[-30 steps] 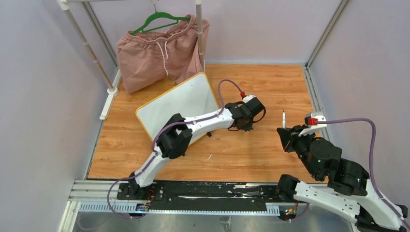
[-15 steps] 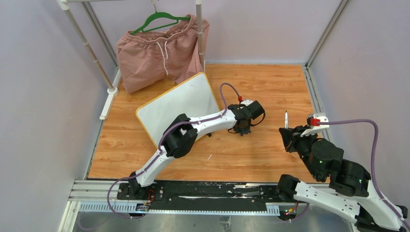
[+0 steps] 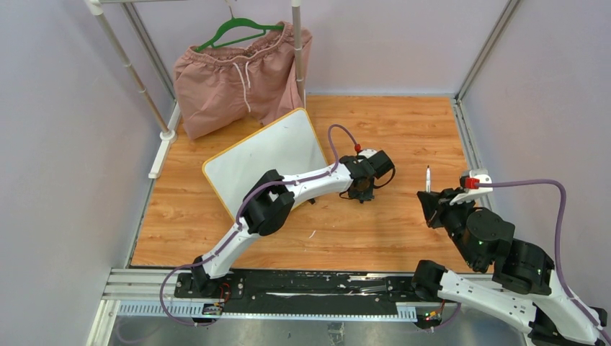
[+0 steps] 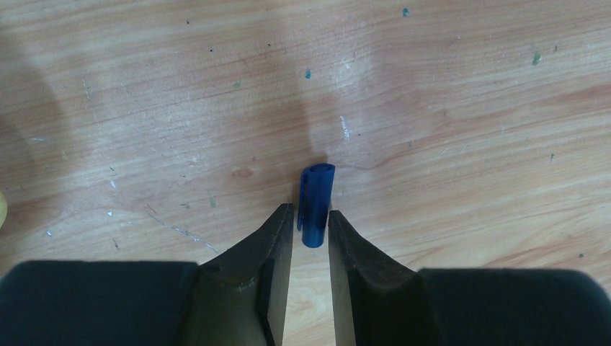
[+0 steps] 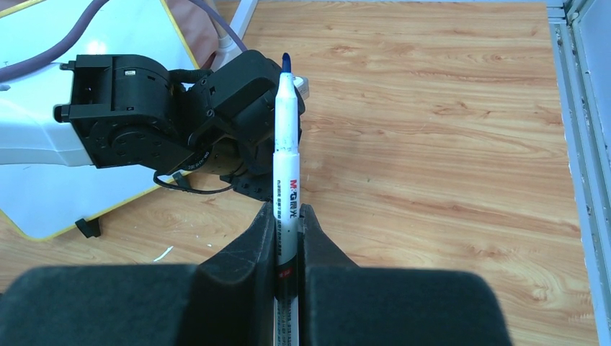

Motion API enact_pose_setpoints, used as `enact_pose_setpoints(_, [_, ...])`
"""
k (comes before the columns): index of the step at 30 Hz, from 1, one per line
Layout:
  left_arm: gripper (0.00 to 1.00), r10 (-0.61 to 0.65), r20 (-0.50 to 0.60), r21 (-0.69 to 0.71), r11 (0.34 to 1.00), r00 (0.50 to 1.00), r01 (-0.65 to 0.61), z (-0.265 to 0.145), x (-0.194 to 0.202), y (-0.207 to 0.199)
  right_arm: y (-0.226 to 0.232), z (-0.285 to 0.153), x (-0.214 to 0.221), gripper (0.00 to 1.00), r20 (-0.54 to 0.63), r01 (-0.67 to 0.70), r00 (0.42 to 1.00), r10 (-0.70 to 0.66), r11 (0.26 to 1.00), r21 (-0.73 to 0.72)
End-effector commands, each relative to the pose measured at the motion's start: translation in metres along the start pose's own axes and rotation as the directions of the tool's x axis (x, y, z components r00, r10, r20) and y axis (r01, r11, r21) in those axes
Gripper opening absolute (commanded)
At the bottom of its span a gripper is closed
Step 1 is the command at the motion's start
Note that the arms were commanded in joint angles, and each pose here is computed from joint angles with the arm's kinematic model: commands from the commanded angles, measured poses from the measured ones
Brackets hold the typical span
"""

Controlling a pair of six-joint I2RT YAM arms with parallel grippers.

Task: Write a sentence on the whiteboard
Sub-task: Place the pen cap at the center of the board.

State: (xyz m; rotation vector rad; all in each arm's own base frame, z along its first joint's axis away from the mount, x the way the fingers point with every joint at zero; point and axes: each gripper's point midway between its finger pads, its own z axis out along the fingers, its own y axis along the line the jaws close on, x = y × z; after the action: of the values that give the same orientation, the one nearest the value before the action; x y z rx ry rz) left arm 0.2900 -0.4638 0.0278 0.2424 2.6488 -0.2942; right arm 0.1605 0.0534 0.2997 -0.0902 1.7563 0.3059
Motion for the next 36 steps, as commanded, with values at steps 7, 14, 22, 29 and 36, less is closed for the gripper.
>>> enact_pose_setpoints(7, [0.34, -0.024, 0.014, 0.013, 1.0, 1.0, 0.023, -0.005, 0.0, -0.003, -0.004, -0.005, -0.002, 0.0, 0.001, -0.022, 1.0, 0.022, 1.0, 0.0])
enact_pose_setpoints(14, [0.42, -0.034, 0.034, 0.054, 0.998, 0.999, 0.032, -0.024, -0.01, -0.009, -0.002, -0.006, -0.003, 0.0, -0.005, -0.029, 1.0, 0.029, 1.0, -0.006])
enact_pose_setpoints(22, [0.56, -0.078, 0.116, 0.181, 0.982, 0.99, 0.056, -0.11, -0.042, -0.019, 0.007, -0.01, -0.016, 0.0, -0.005, -0.007, 1.0, 0.007, 0.998, -0.058])
enact_pose_setpoints(29, [0.76, -0.12, 0.332, 0.261, 0.965, 0.936, 0.031, -0.242, -0.066, 0.033, 0.048, -0.01, -0.031, 0.0, -0.038, 0.078, 0.995, -0.089, 0.969, -0.236])
enact_pose_setpoints(36, [0.93, -0.319, 0.639, 0.605, 0.771, 0.7, -0.2, -0.384, -0.049, 0.088, 0.125, -0.004, -0.023, 0.0, -0.075, 0.043, 0.993, -0.094, 0.862, -0.504])
